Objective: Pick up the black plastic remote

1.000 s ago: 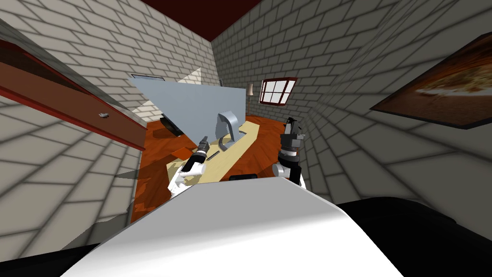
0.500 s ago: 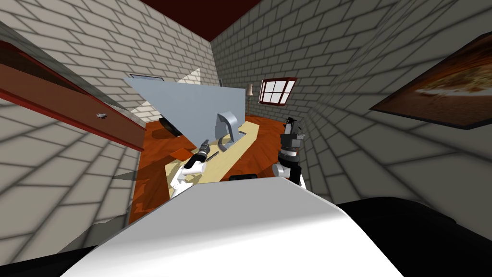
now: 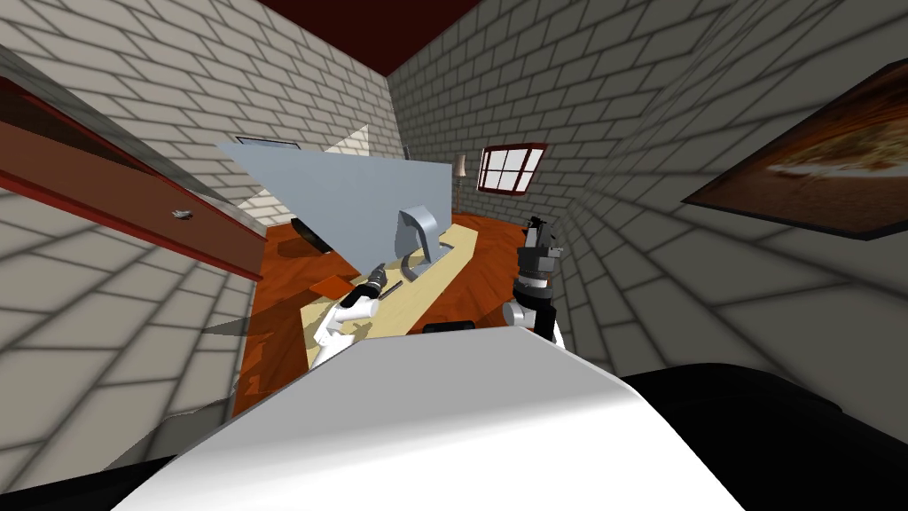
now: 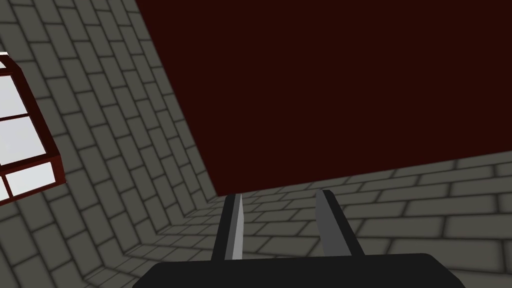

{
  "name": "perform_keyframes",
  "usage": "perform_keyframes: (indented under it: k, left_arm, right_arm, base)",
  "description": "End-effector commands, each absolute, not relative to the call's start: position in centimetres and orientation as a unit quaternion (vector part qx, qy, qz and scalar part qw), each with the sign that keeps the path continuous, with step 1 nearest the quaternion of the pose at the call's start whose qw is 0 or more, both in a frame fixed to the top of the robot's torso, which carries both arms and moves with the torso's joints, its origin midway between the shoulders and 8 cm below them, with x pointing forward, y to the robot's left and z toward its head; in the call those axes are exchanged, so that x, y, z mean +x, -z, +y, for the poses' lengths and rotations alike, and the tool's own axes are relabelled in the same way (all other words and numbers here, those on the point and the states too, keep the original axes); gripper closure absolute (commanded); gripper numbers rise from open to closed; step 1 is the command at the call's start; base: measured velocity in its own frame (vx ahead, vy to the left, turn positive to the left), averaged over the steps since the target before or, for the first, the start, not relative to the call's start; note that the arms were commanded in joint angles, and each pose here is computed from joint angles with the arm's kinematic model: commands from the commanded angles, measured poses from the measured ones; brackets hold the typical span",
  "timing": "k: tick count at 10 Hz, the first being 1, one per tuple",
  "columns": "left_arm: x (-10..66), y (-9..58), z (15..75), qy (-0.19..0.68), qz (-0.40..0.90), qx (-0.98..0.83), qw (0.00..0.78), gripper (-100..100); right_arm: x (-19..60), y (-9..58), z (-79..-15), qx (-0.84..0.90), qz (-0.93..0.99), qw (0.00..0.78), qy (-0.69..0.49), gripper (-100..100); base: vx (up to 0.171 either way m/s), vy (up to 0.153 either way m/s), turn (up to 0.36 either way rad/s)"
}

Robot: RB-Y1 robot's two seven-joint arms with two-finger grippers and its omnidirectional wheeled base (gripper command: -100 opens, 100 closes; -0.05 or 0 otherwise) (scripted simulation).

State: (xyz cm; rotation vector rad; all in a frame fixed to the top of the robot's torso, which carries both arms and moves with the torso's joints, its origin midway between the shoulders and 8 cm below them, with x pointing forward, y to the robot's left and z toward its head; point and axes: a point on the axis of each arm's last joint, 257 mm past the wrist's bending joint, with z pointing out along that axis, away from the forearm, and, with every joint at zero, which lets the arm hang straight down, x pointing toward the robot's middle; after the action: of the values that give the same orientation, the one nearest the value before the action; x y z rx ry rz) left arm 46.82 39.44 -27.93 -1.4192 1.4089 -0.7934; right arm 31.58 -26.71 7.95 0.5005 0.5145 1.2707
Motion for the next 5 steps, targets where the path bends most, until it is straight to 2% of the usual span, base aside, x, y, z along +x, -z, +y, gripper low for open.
perform_keyframes:
  k: [1, 5]
  left_arm:
    - [47.0, 29.8, 40.3, 0.311, 0.579, -0.603, 0.452, -100]
    - [45.6, 34.6, 42.5, 0.27, 0.582, -0.655, 0.399, -100]
  right_arm:
    - [31.6, -8.0, -26.7, 0.229, 0.235, 0.745, -0.58, 0]
    - [31.6, -8.0, -26.7, 0.229, 0.235, 0.745, -0.58, 0]
  base:
    - [0.041, -0.013, -0.019]
    - [0.043, -0.012, -0.016]
